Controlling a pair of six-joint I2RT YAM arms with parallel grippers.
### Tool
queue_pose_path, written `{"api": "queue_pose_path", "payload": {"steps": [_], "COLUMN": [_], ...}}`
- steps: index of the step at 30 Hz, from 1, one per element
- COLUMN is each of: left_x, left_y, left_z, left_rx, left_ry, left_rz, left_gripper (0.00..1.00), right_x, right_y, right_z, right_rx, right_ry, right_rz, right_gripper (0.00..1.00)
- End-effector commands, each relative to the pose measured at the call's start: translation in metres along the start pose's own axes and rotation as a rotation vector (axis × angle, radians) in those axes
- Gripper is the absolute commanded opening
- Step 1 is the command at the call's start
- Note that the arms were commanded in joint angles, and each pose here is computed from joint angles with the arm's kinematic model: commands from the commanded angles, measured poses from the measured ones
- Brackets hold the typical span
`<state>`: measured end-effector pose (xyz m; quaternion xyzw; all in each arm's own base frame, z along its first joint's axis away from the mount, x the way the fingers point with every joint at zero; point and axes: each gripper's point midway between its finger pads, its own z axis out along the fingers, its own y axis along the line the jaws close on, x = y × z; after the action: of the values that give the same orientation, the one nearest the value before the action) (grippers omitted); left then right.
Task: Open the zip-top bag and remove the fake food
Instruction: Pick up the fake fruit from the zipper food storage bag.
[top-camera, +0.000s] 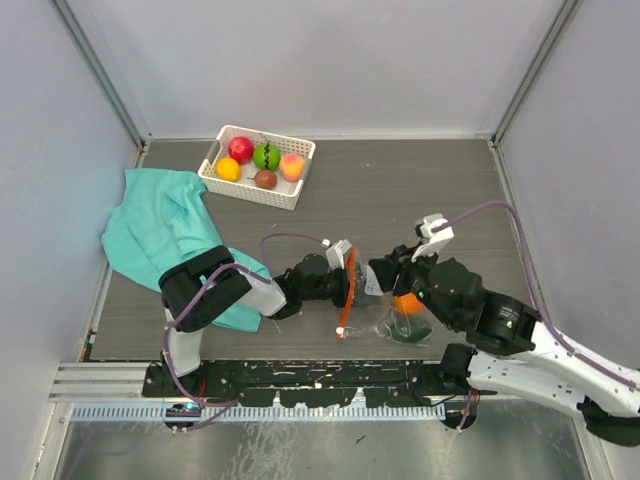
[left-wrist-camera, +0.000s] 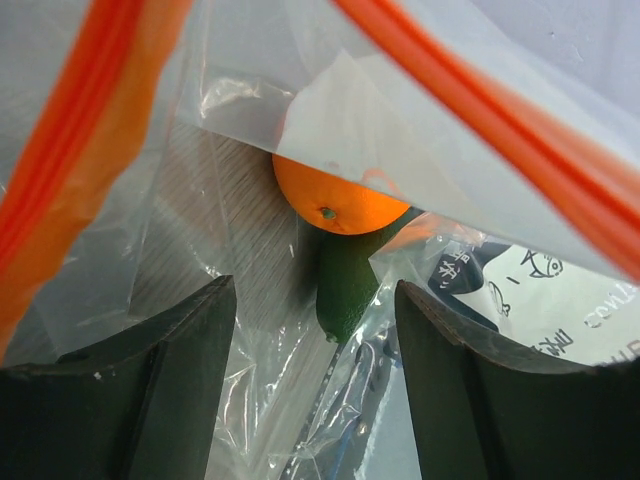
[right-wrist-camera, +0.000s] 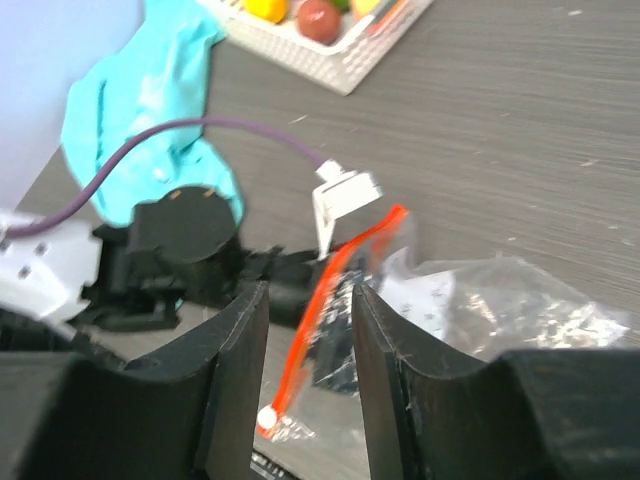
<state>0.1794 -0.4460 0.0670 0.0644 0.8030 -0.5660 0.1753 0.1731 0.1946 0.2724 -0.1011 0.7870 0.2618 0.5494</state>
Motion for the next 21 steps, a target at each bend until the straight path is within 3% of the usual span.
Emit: {"api": "queue_pose_path", "payload": {"steps": [1,14,21], "left_x": [-0.011,-0.012,-0.014], "left_y": [-0.02,-0.021,-0.019], "left_z": [0.005,0.005,0.004], "left_rx": [0.072,0.086,0.085], "left_ry": [-0.03,-0.032,-0.037], "left_rz": [0.051,0.046,0.046], "left_gripper": [0.66,0.67,0.67], "right_x": [-0.017,0.028,0.069], "right_y": [-0.026,-0.128,-0.155], "right_z": [0.001,0.016,0.012], "right_rx": [0.061,0.401,0.498], "right_ry": [-0.053,0.087,0.179], "right_rz": [0.057,0.226,0.37], "right_gripper": [0.43,0.32,0.11]}}
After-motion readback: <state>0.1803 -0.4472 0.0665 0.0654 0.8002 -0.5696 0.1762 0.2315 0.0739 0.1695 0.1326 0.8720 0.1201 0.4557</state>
